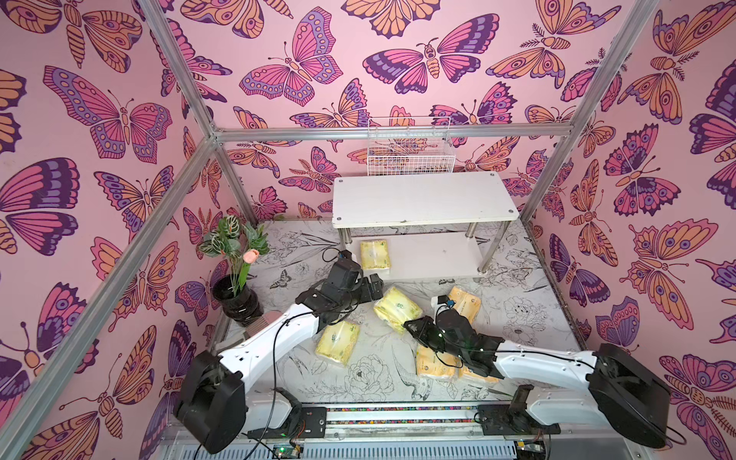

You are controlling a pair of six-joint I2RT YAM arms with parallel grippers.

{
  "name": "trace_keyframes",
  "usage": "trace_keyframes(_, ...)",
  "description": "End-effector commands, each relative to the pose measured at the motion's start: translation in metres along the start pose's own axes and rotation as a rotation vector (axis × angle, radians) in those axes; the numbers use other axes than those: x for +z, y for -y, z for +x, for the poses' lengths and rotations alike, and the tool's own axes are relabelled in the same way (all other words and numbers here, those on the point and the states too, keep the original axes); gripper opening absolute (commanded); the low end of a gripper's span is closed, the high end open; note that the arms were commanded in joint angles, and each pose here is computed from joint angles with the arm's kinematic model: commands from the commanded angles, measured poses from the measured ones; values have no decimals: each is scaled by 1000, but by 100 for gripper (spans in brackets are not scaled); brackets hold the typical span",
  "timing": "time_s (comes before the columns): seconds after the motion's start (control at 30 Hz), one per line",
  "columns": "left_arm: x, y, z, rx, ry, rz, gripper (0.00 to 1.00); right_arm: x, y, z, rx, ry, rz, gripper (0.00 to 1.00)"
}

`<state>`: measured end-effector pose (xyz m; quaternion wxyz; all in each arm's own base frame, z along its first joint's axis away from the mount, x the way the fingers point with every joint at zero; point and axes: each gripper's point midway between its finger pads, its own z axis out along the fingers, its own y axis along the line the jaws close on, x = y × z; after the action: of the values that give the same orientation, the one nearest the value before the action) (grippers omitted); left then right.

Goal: Place the tissue boxes on the shelf by color
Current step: Pick up the box of tissues from the center of the board, then place a box of tissues on the shelf.

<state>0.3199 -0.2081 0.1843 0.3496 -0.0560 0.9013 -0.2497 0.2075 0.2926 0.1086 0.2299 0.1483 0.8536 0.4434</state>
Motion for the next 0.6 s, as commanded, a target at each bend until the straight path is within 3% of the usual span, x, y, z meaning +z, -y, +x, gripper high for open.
trace_keyframes(0.0,-26,-19,-9,-5,44,-104,100,-13,11,-24,62,126,46,0)
trace_keyframes(0.33,-54,-35,1,-29,55,-129,100,-36,-6,-100,154,407,53,0)
trace_keyframes(0.57,-53,-41,15,-31,16,-130,100,-19,-17,-142,244,474,49,0)
